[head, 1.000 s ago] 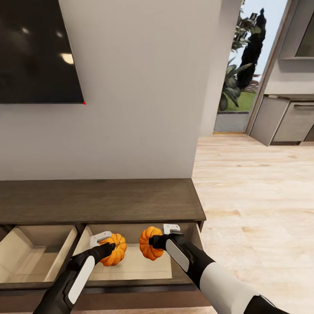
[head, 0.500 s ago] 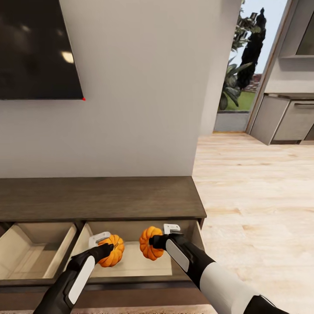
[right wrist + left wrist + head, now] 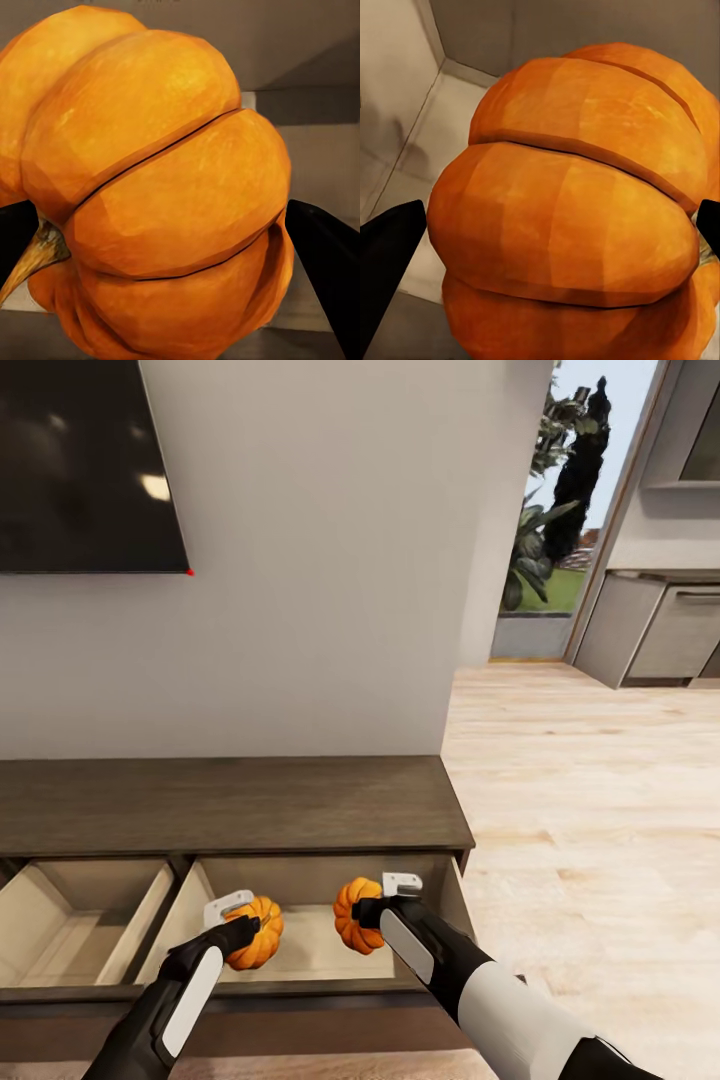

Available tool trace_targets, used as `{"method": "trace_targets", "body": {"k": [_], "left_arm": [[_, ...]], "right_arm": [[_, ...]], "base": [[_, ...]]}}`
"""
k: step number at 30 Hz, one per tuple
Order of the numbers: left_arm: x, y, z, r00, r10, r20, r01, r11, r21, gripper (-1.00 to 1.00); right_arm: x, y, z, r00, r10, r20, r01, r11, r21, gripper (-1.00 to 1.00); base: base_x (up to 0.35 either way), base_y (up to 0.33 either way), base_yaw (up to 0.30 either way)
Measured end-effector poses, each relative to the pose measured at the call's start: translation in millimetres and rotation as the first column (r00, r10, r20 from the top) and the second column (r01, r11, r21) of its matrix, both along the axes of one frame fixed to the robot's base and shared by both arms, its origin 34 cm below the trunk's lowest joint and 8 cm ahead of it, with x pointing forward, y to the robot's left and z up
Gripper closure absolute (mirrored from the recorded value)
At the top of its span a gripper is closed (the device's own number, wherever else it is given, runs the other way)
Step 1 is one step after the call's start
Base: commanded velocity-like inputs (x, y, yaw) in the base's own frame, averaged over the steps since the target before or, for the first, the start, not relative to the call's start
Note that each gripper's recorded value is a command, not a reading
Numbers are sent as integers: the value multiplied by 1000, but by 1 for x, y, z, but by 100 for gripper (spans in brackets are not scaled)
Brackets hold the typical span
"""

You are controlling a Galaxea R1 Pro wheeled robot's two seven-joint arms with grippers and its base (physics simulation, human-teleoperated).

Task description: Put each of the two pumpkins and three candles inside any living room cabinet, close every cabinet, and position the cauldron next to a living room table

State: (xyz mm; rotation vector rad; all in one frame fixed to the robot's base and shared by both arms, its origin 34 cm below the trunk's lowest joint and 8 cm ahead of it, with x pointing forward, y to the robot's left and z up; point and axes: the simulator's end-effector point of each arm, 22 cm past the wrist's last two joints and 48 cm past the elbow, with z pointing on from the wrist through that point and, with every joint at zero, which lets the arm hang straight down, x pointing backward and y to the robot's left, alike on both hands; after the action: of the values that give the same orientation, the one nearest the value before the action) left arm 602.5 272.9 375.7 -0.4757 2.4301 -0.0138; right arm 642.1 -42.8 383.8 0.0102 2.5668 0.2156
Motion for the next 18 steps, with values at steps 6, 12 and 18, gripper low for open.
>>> {"method": "trace_targets", "body": {"k": [6, 12, 18], "left_arm": [[1, 2, -6, 1000, 12, 24, -12, 1000, 2, 100], [2, 2, -5, 1000, 13, 28, -13, 1000, 2, 100], [1, 1, -6, 1000, 8, 24, -8, 1000, -1, 100]], "right_arm": [[1, 0, -7, 1000, -9, 19, 9, 1000, 4, 100], [1, 0, -6, 1000, -11, 21, 11, 1000, 5, 100], [2, 0, -6, 1000, -11, 23, 11, 1000, 5, 100]], "base": [[0, 0, 0], [0, 0, 0], [153, 0, 0]]}}
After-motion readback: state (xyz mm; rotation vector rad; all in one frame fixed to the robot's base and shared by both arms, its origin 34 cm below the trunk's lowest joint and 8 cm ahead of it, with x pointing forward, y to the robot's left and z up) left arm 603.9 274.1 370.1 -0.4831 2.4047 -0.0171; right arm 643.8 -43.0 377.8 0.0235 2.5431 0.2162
